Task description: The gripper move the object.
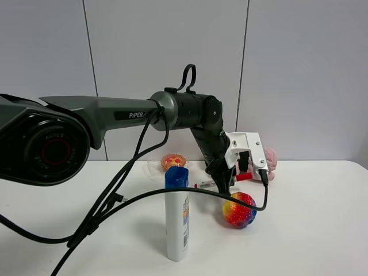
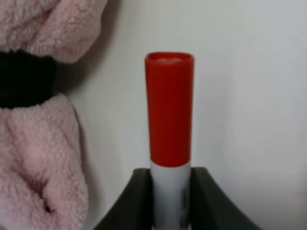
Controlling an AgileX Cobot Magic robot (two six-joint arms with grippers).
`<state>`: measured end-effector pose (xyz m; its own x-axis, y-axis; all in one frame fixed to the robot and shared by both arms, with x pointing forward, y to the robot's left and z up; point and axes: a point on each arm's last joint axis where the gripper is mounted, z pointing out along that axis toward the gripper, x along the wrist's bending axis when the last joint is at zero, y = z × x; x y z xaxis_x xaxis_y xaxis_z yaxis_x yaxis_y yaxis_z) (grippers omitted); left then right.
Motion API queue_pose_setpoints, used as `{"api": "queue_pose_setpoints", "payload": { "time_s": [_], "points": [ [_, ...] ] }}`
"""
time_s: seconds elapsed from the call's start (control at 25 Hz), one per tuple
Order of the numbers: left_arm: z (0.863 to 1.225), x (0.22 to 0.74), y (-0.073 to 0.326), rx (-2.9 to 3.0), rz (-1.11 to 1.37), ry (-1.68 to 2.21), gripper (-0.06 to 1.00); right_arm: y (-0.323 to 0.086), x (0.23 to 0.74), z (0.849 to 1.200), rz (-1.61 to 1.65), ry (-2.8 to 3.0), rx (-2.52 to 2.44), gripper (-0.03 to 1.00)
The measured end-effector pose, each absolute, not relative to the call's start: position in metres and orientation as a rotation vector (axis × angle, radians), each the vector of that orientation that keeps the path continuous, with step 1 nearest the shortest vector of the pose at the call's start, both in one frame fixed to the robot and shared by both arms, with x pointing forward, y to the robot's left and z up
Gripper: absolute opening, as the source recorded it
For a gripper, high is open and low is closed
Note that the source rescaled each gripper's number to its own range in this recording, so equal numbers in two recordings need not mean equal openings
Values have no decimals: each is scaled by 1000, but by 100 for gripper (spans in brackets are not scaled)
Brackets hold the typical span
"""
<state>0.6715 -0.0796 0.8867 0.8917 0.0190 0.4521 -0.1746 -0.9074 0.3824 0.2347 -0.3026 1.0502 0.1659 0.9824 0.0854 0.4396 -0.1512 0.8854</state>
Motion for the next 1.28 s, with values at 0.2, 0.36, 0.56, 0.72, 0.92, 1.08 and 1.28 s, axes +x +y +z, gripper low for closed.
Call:
{"api": "queue_pose_setpoints", "payload": {
  "time_s": [0.2,0.36,0.56,0.72,0.92,1.08,1.28],
  "points": [
    [887,672,-80,2631,643,-116,18,-303,235,1050,931,1367,1706,100],
    [887,672,-80,2628,638,-112,35,-303,235,1050,931,1367,1706,100],
    [887,671,-80,2630,629,-109,40,-303,235,1050,931,1367,1706,100],
    [888,667,-79,2664,588,-118,48,-303,235,1050,931,1367,1706,100],
    [948,660,-73,2663,632,-41,52,-303,235,1050,931,1367,1706,100],
    [1030,652,-55,2599,779,208,65,-303,235,1050,931,1367,1706,100],
    [1117,628,-8,2583,904,595,81,-303,235,1050,931,1367,1706,100]
  ]
}}
